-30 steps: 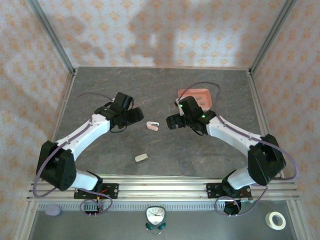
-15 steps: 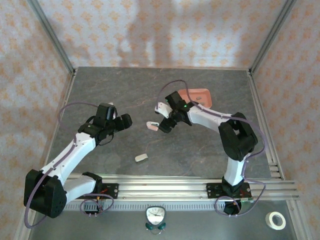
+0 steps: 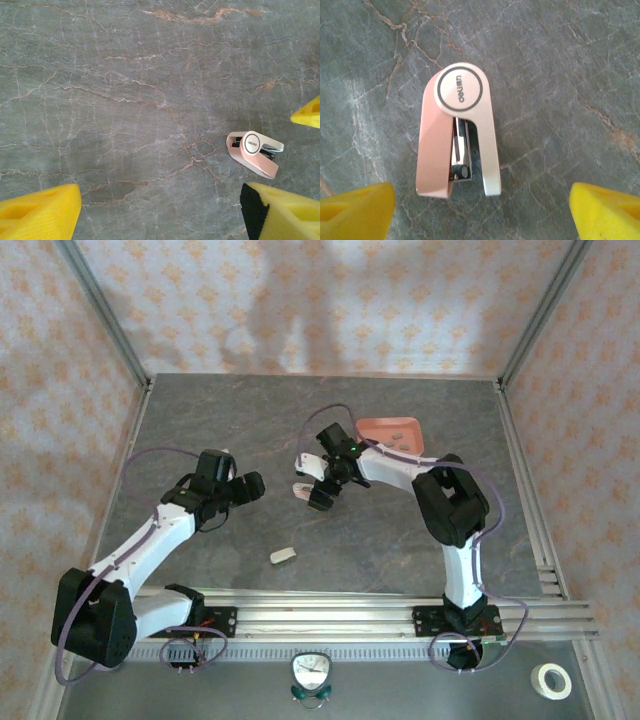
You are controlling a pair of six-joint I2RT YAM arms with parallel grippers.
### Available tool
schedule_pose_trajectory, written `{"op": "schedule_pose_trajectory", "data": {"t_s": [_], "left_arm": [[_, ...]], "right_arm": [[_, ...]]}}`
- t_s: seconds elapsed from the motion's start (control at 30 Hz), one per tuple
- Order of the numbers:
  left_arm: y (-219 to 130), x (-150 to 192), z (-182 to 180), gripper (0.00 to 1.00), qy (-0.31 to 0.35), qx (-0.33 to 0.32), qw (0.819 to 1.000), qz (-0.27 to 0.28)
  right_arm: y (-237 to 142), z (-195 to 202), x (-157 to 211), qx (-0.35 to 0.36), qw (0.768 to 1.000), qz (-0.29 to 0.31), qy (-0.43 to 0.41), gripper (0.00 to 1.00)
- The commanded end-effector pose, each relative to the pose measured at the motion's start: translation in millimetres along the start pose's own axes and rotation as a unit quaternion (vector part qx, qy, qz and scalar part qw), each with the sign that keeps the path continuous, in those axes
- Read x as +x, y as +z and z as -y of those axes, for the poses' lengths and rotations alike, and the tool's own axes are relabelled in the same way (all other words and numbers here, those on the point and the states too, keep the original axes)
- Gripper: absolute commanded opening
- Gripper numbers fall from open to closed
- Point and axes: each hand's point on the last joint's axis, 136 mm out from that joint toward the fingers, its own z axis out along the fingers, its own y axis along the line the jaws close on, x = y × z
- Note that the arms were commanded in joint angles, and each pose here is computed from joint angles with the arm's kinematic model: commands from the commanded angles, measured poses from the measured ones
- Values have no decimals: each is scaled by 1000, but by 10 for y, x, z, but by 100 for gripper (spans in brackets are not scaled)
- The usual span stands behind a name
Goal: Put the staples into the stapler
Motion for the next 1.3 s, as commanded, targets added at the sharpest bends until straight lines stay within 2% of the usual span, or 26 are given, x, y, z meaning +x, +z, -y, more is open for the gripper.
{"op": "schedule_pose_trajectory", "data": {"t_s": [0.0, 0.37, 0.73, 0.83, 0.9, 0.93, 1.1, 1.27], "left_arm": [[14, -59, 24, 84, 1, 6, 1000, 7], [39, -68, 21, 84, 3, 2, 1000, 6], [56, -6, 78, 82, 21, 22, 999, -9], [46, -2, 134, 81, 24, 38, 999, -11], [41, 1, 184, 80, 25, 51, 998, -14], [33, -1, 220, 79, 25, 60, 998, -14], [-41, -22, 412, 72, 36, 114, 993, -10], [-198, -39, 719, 70, 60, 202, 978, -3]], "right_arm": [[53, -3, -51, -11, 1000, -2, -13, 90], [213, -9, -77, -31, 999, 3, -17, 79], [223, -81, -60, -42, 998, 16, -52, 51], [151, -65, -89, -30, 997, 25, -61, 42], [67, -93, -117, -28, 996, 35, -78, 30], [20, -110, -133, -26, 995, 41, -84, 28], [-258, -120, -254, 9, 993, 84, -80, 27], [-665, -150, -376, 57, 985, 138, -86, 26]]}}
